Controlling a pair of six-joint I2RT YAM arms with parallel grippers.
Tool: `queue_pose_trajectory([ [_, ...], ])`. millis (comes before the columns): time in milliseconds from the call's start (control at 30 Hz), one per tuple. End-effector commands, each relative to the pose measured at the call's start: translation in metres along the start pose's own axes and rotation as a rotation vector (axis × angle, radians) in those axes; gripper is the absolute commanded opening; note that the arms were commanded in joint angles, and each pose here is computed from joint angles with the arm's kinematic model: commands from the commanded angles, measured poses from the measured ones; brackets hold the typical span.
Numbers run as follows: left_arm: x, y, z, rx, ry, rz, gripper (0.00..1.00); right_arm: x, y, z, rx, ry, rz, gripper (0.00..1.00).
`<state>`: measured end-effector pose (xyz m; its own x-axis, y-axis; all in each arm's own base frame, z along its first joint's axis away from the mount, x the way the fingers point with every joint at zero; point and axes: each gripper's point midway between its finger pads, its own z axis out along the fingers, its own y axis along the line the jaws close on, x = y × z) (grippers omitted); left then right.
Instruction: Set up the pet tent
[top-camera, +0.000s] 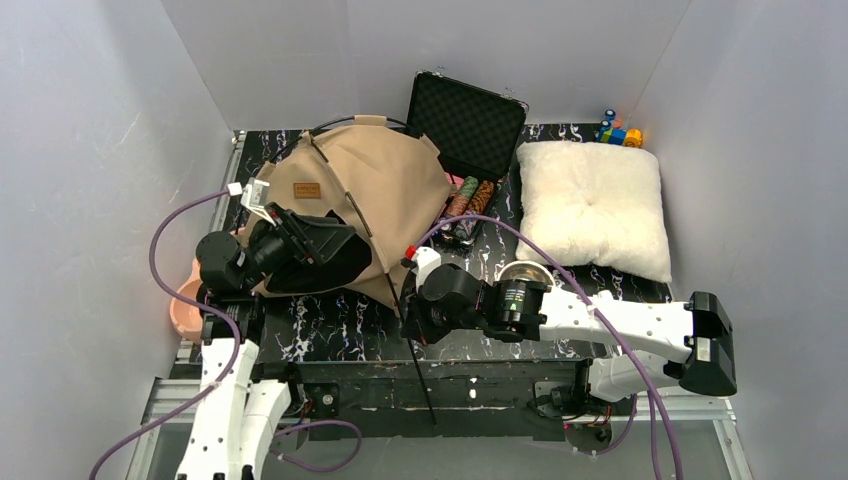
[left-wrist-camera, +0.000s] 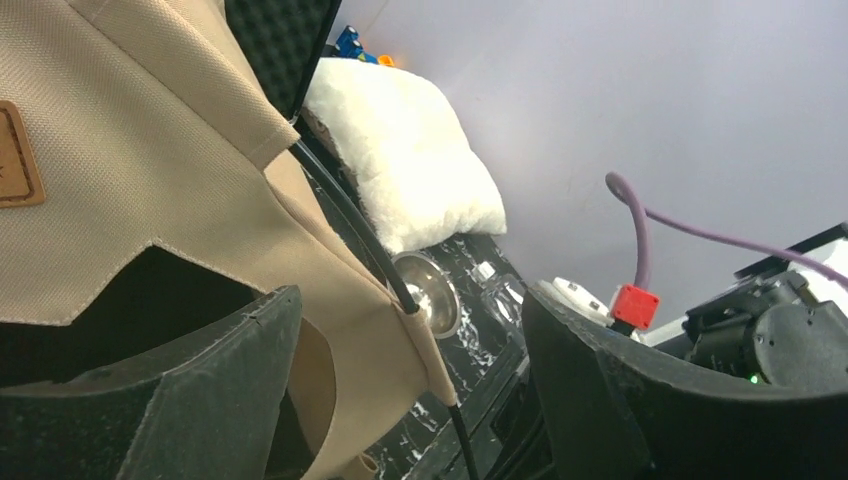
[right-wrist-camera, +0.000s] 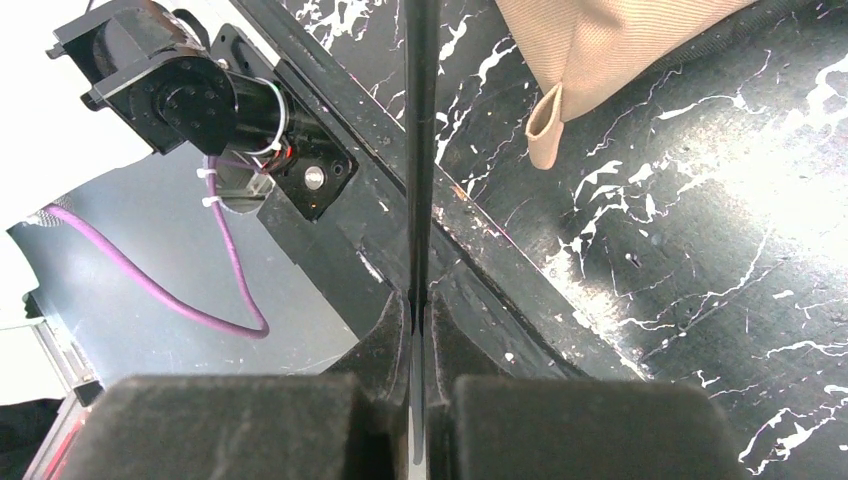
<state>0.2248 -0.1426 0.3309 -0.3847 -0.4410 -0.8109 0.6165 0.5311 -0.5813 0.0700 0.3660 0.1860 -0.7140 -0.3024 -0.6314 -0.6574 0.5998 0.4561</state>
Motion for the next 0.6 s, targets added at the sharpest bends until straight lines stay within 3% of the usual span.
queue_pose_trajectory([
  [0,-0.011,-0.01,0.009,0.076,-0.037,-0.083,0.77,-0.024,0.025,-0.002,-0.082,-0.082,0.018,0.01],
  [567,0.003,-0.013,0.036,0.153,0.029,-0.142,0.7,-0.021,0.025,-0.003,-0.078,-0.08,0.02,0.01],
])
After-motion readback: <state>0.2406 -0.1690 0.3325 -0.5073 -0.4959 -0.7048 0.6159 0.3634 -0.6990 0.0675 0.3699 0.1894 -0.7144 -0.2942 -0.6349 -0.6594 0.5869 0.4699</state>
